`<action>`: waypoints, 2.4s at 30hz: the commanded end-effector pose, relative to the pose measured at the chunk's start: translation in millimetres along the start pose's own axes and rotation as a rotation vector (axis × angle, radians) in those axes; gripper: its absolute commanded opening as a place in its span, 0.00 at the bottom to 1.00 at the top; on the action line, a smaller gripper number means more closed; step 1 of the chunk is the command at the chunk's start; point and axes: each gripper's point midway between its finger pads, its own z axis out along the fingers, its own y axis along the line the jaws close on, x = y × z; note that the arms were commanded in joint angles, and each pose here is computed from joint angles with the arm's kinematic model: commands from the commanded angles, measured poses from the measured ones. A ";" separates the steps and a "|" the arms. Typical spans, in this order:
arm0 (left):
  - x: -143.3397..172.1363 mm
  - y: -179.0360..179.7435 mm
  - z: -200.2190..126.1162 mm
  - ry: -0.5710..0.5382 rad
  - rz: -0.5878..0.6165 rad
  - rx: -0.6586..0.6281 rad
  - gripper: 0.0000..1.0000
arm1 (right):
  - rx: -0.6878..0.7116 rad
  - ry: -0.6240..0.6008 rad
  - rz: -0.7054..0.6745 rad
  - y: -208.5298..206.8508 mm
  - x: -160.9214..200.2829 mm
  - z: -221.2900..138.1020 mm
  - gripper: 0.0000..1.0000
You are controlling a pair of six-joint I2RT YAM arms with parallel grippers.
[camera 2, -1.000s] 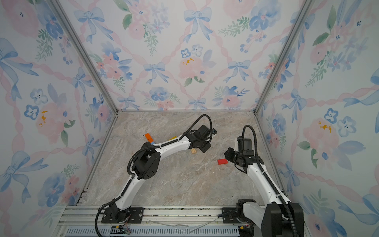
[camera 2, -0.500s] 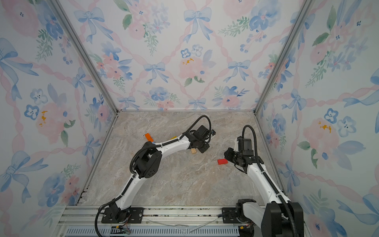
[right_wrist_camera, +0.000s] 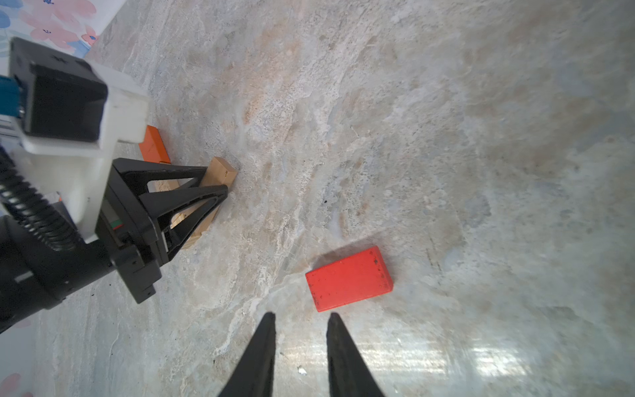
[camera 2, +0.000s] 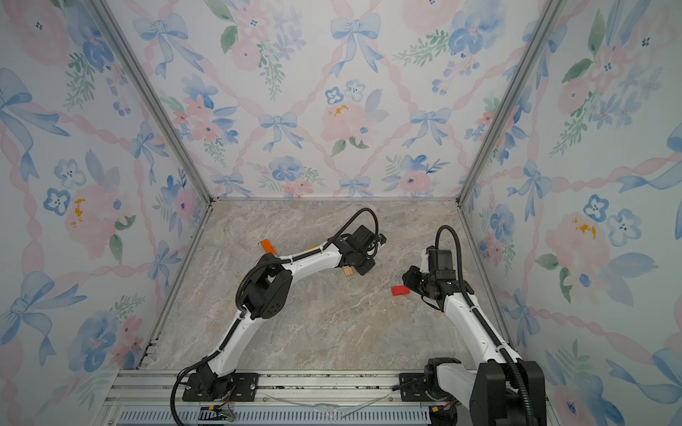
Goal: Assemble the letter v with building blocks
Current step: Assemble the building block at the center of the board.
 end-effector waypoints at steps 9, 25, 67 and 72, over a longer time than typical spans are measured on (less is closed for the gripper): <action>19.4 -3.0 10.9 0.049 0.029 0.036 0.00 | 0.000 0.021 0.022 -3.2 5.0 5.3 0.29; 25.0 -2.1 10.0 0.060 0.039 0.037 0.01 | -0.003 0.027 0.020 -1.6 6.1 7.4 0.30; 24.1 2.9 3.8 0.054 0.051 0.014 0.36 | -0.007 0.036 0.008 3.4 7.1 10.8 0.31; 17.7 4.7 -0.2 0.033 0.047 0.004 0.45 | -0.006 0.036 0.008 3.2 7.2 10.6 0.31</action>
